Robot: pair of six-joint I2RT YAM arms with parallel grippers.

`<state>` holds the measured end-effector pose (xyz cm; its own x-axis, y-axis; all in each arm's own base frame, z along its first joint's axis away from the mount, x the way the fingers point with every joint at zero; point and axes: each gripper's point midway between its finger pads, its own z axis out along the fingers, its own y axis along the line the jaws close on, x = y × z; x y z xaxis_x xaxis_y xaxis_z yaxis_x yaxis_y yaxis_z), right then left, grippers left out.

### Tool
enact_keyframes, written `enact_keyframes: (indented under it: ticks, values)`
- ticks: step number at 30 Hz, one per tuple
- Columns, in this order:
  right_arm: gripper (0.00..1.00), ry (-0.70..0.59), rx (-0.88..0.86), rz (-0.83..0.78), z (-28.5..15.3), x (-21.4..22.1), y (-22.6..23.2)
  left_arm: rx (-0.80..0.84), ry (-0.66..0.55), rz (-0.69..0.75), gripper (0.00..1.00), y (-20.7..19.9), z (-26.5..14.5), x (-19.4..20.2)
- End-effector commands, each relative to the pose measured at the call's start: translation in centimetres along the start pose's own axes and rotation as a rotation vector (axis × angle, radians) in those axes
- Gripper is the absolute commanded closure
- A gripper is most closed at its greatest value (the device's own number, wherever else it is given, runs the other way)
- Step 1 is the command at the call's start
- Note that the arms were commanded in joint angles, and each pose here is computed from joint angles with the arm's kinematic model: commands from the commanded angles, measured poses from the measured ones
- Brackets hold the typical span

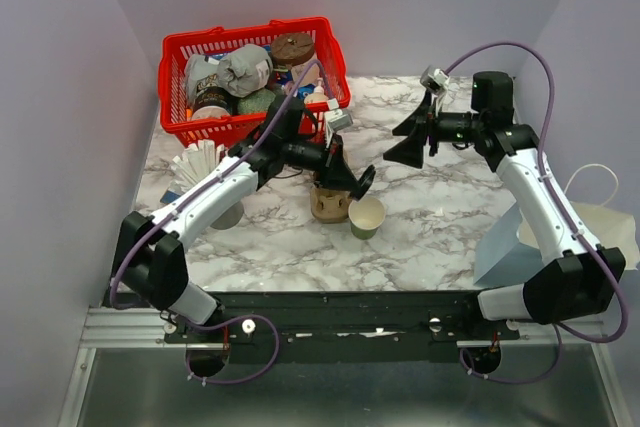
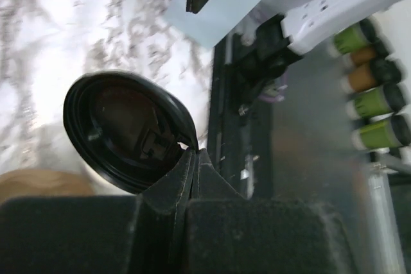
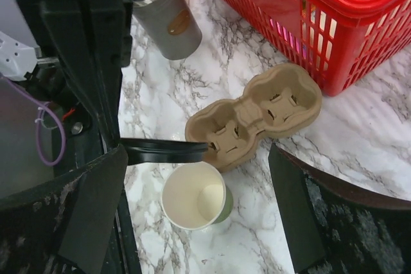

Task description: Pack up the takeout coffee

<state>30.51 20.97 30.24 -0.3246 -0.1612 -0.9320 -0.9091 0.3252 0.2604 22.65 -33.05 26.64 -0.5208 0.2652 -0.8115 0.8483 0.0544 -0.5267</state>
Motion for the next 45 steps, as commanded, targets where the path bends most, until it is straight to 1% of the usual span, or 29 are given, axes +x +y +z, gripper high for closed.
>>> enact_keyframes:
  ticks: [1, 3, 4, 6, 7, 9, 14, 15, 16, 17, 18, 19, 20, 22, 23, 30, 31, 33, 34, 37, 45]
  values:
    - [0.0, 0.011, -0.114, 0.04, 0.0, 1.6, 1.0, 0.229, -0.073, -0.126, 1.0, -2.1, 0.8, -1.6]
    - [0.0, 0.018, -0.128, 0.036, 0.1, 2.1, 1.1, 0.263, -0.069, -0.187, 1.0, -1.8, 1.1, -0.7]
    - [0.0, 0.029, -0.133, 0.05, 0.0, 2.6, 1.3, 0.288, -0.087, -0.199, 1.0, -2.2, 1.1, -1.3]
    - [0.0, 0.039, -0.138, 0.035, 0.0, 3.2, 1.3, 0.313, -0.082, -0.229, 1.0, -2.0, 1.3, -0.7]
    - [0.0, 0.055, -0.143, 0.049, -0.1, 3.8, 1.5, 0.325, -0.092, -0.217, 1.0, -1.9, 1.3, -0.6]
    - [0.0, 0.072, -0.145, 0.02, -0.1, 4.6, 1.4, 0.327, -0.088, -0.275, 1.0, -1.4, 1.3, -0.2]
    - [0.0, 0.117, -0.145, 0.029, 0.0, 7.0, 1.2, 0.334, -0.078, -0.317, 1.0, -0.2, 1.6, 0.6]
    - [0.0, 0.13, -0.131, 0.033, 0.1, 7.5, 0.8, 0.338, -0.07, -0.369, 0.99, 0.2, 1.8, 0.9]
    - [0.0, 0.134, -0.122, 0.032, 0.1, 7.7, 0.4, 0.349, -0.087, -0.346, 0.99, 0.2, 1.6, 0.6]
    - [0.0, 0.143, -0.116, 0.04, 0.2, 8.2, 0.2, 0.357, -0.089, -0.356, 0.98, 0.3, 1.7, 0.7]
    - [0.0, 0.154, -0.109, 0.049, 0.3, 8.6, -0.2, 0.366, -0.077, -0.427, 0.98, 0.6, 1.9, 1.0]
    - [0.0, 0.158, -0.11, 0.051, 0.4, 8.8, -0.2, 0.384, -0.09, -0.386, 0.98, 0.4, 1.8, 0.8]
    - [0.0, 0.161, -0.112, 0.05, 0.4, 9.0, -0.2, 0.392, -0.09, -0.395, 0.98, 0.5, 1.8, 0.8]
    - [0.0, 0.162, -0.115, 0.053, 0.5, 9.3, -0.3, 0.407, -0.084, -0.467, 0.98, 0.9, 2.0, 1.1]
    - [0.0, 0.161, -0.121, 0.052, 0.6, 9.4, -0.3, 0.42, -0.098, -0.43, 0.98, 0.7, 1.8, 1.0]
    - [0.0, 0.167, -0.127, 0.083, 0.9, 10.5, -0.5, 0.405, -0.095, -0.459, 0.96, 1.8, 2.4, 1.6]
    - [0.0, 0.166, -0.127, 0.086, 0.9, 10.6, -0.5, 0.394, -0.085, -0.493, 0.95, 2.2, 2.5, 1.9]
    - [0.0, 0.168, -0.124, 0.102, 1.1, 10.8, -0.8, 0.384, -0.086, -0.482, 0.94, 2.5, 2.6, 2.1]
    - [0.0, 0.169, -0.119, 0.103, 1.1, 10.8, -0.9, 0.377, -0.08, -0.507, 0.93, 2.7, 2.8, 2.3]
    - [0.0, 0.174, -0.117, 0.125, 1.3, 11.1, -1.3, 0.368, -0.079, -0.513, 0.91, 3.2, 2.8, 2.7]
    - [0.0, 0.173, -0.111, 0.149, 1.7, 11.2, -1.8, 0.341, -0.075, -0.543, 0.9, 4.1, 3.0, 3.9]
